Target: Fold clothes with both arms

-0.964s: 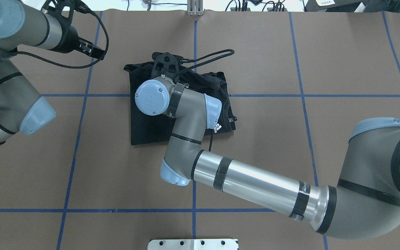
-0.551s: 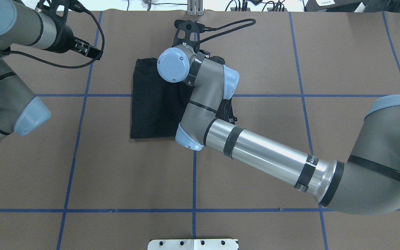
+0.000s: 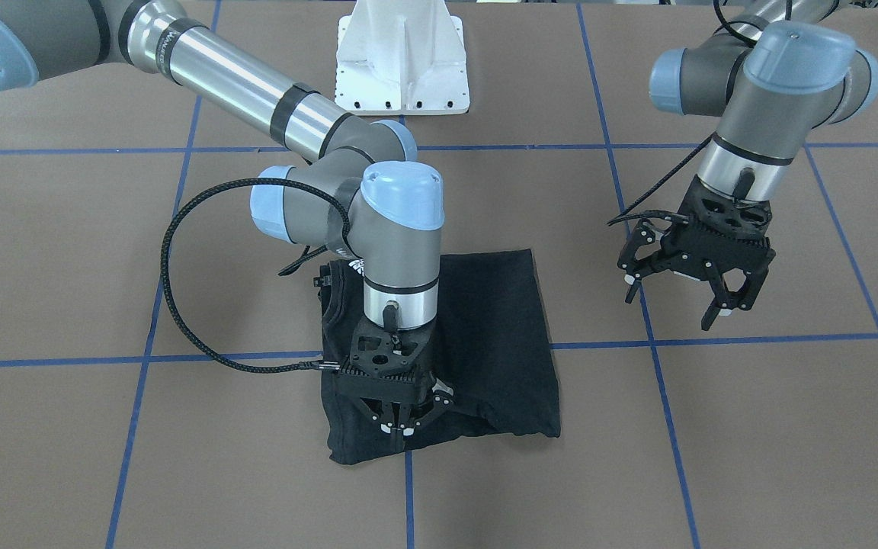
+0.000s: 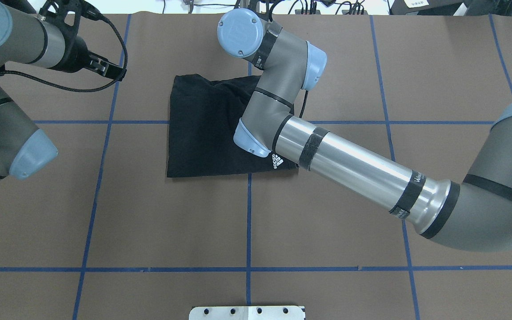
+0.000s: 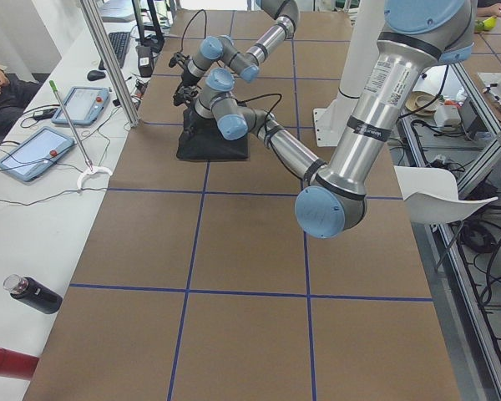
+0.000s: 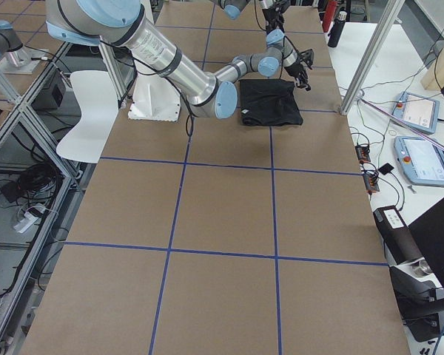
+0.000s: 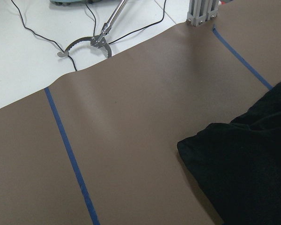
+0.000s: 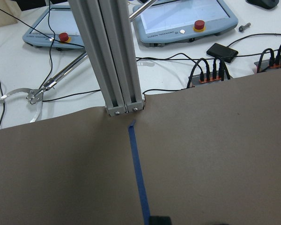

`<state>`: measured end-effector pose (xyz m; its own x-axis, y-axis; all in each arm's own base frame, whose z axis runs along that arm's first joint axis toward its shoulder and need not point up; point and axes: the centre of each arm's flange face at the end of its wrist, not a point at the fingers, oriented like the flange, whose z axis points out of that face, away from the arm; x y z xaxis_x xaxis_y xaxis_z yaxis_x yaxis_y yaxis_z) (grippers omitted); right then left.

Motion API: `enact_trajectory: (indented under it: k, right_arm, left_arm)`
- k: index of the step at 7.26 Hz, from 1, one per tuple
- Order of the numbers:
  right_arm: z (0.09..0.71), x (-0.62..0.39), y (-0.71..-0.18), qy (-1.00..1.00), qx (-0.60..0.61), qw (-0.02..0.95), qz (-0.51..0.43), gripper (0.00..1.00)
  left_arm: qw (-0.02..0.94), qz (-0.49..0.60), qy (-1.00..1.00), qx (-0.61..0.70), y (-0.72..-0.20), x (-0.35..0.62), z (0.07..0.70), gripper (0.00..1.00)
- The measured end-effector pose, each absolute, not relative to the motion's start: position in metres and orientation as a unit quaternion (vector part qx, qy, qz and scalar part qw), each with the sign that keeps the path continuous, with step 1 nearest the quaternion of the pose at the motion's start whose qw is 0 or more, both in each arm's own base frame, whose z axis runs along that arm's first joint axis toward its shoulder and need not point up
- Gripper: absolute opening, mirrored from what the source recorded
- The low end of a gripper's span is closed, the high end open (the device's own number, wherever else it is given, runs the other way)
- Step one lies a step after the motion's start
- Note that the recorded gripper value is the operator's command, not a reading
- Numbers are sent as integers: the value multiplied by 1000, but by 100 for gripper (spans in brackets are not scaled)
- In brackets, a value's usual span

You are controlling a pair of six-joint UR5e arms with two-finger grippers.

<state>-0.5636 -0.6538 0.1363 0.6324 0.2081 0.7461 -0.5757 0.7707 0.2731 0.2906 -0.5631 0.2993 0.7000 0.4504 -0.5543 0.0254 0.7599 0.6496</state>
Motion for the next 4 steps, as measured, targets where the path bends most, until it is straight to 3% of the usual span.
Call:
enact_trajectory:
  k: [4]
  right_arm:
    - [184, -428, -593, -338, 135, 919, 148, 100]
  left_arm:
    - [886, 140, 334, 289, -543, 218, 343, 100]
